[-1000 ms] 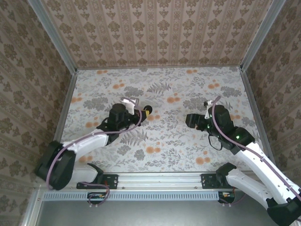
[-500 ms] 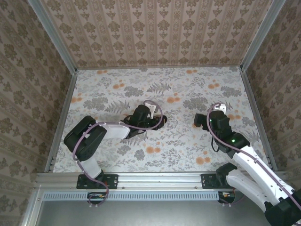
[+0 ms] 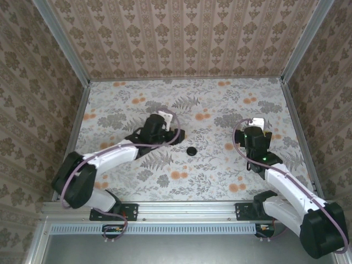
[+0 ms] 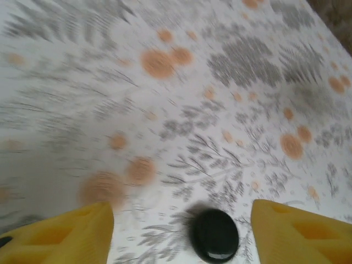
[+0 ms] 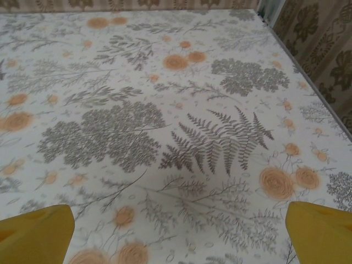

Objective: Insert the wireless bluetooth earbuds into the charging case

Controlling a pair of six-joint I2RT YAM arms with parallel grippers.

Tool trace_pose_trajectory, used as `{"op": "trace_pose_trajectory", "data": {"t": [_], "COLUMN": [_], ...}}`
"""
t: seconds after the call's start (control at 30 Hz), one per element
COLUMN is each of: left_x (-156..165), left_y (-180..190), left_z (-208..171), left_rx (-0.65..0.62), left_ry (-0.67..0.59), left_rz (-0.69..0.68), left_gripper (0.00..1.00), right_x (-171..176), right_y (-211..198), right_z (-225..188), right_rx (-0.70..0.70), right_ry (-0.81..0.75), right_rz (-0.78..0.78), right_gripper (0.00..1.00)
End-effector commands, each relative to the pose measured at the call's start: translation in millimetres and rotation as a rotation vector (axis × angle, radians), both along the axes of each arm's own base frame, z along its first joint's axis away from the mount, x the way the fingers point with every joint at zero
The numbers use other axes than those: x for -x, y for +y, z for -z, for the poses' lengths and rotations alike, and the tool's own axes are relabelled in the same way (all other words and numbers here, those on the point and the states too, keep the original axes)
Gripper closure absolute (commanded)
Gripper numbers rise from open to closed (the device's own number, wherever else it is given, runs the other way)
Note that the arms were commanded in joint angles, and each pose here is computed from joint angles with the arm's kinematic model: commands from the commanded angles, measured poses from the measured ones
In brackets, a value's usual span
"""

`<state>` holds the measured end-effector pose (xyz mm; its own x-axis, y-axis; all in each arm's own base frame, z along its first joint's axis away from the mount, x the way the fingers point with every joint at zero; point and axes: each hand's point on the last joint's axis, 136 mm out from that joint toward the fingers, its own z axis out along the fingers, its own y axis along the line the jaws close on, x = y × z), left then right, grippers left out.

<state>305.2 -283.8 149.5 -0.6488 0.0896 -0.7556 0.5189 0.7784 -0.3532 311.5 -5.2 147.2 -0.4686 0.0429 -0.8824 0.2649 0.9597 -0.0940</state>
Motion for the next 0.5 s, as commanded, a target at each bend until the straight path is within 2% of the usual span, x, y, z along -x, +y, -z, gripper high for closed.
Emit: {"op": "trace_pose_trajectory", "data": {"t": [0.0,0.03,0.07,0.13,0.3,0.47], "left_x": [-13,-16,-20,-26,-40,-40], "left_y": [56,68,82,110,200,249], "left_z": [-14,-21,-27,-34,-30,-19], "left_rx": [-0.136,-0.135,-0.138,-0.162,-0.292,-0.368], "left_ry": [-0.074,-0.095,-0.12,-0.16,-0.226,-0.339], "left_rz": [-0.083,-0.106,-0.131,-0.185,-0.422,-0.537], "left_gripper": [0.15,0.02,0.0,0.0,0.0,0.0], "right_x": [-18,-21,-24,-32,-53,-65], "right_y": [-4,-5,-7,-11,-8,-8], "right_z": [-6,-5,-2,5,17,13], "right_rx": [-0.011,-0.013,-0.009,-0.011,-0.039,-0.004], "right_ry": [-0.123,-0.141,-0.146,-0.142,-0.179,-0.22], "right_rz": [-0.036,-0.036,-0.034,-0.035,-0.074,-0.094], "right_gripper": [0.0,0.0,0.0,0.0,0.0,0.0]}}
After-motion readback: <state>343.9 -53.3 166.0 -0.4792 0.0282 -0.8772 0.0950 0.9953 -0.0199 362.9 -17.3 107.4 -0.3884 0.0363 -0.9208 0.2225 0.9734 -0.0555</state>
